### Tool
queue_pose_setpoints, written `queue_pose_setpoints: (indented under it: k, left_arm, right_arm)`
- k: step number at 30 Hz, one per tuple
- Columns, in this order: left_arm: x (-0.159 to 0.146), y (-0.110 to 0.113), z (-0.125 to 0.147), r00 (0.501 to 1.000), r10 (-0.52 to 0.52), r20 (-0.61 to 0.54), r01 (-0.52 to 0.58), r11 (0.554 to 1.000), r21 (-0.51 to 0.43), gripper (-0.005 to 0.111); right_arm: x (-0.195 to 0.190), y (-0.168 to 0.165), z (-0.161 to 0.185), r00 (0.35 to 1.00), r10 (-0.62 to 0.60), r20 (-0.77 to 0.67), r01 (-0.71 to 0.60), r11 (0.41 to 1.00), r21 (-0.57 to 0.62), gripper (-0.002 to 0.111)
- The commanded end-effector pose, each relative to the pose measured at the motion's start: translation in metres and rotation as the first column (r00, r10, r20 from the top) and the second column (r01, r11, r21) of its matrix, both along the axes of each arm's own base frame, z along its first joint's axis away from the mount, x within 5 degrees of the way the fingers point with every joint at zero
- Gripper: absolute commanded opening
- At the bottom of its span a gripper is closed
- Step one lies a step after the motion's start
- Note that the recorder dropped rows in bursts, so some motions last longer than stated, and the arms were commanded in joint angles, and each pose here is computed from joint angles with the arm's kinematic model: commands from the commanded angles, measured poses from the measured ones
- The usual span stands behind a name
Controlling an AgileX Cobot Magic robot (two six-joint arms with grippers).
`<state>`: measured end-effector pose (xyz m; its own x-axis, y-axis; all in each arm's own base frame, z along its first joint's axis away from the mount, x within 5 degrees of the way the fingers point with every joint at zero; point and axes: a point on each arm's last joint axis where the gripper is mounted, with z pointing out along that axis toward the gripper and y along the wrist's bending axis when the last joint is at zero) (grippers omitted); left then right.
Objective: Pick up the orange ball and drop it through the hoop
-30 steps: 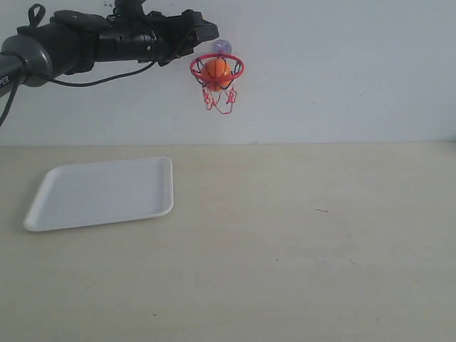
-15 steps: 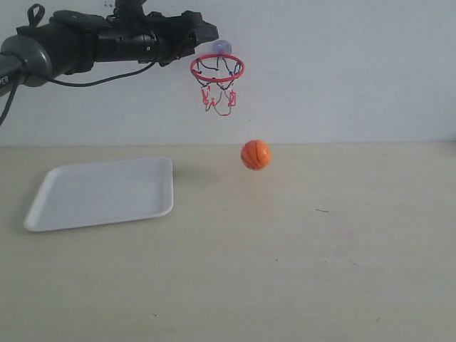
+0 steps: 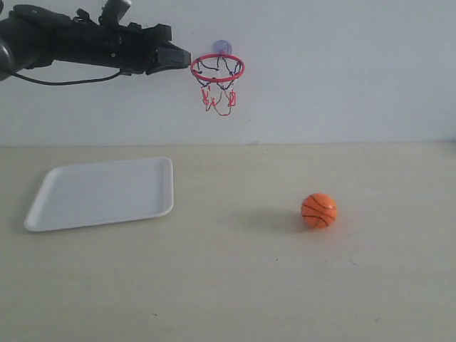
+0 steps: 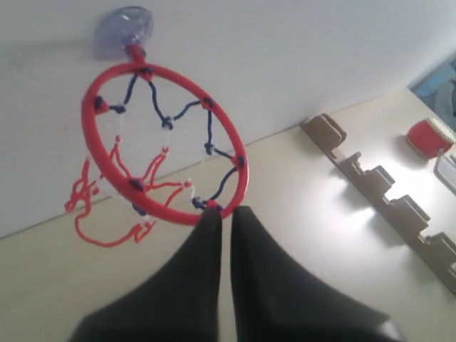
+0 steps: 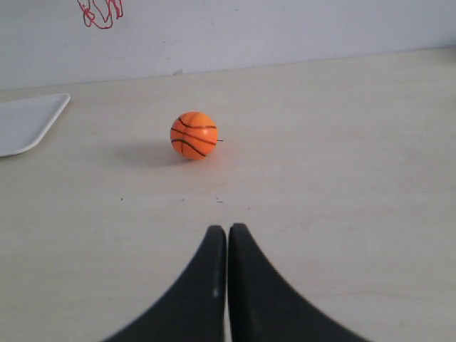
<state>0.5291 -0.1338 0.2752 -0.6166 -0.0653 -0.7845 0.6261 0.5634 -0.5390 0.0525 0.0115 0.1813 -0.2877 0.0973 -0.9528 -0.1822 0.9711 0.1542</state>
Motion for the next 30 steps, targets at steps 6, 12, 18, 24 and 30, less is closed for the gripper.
queue_pose_setpoints:
  k: [6,12,18,24,30]
  left_arm:
    - [-0.023,0.005,0.004,0.998,-0.013,-0.058,0.019,0.995,0.102,0.004]
    - [-0.054,0.015,0.005,0.998,0.053,-0.037,-0.046,0.985,0.168,0.004]
    - [-0.108,0.025,-0.005,0.993,0.105,-0.055,-0.093,0.977,0.192,0.004]
    - [-0.193,0.034,-0.034,0.977,0.172,-0.130,-0.165,0.984,0.063,0.004]
    - [-0.284,0.043,-0.053,0.969,0.171,-0.179,-0.171,0.985,0.018,0.004]
  right_arm:
    - [0.000,0.000,0.001,1.000,-0.004,0.016,0.004,1.000,-0.006,0.000]
    - [0.000,0.000,0.001,1.000,-0.004,0.016,0.004,1.000,-0.006,0.000]
    - [0.000,0.000,0.001,1.000,-0.004,0.016,0.004,1.000,-0.006,0.000]
    - [0.000,0.000,0.001,1.000,-0.004,0.016,0.004,1.000,-0.006,0.000]
    - [0.000,0.000,0.001,1.000,-0.004,0.016,0.004,1.000,-0.006,0.000]
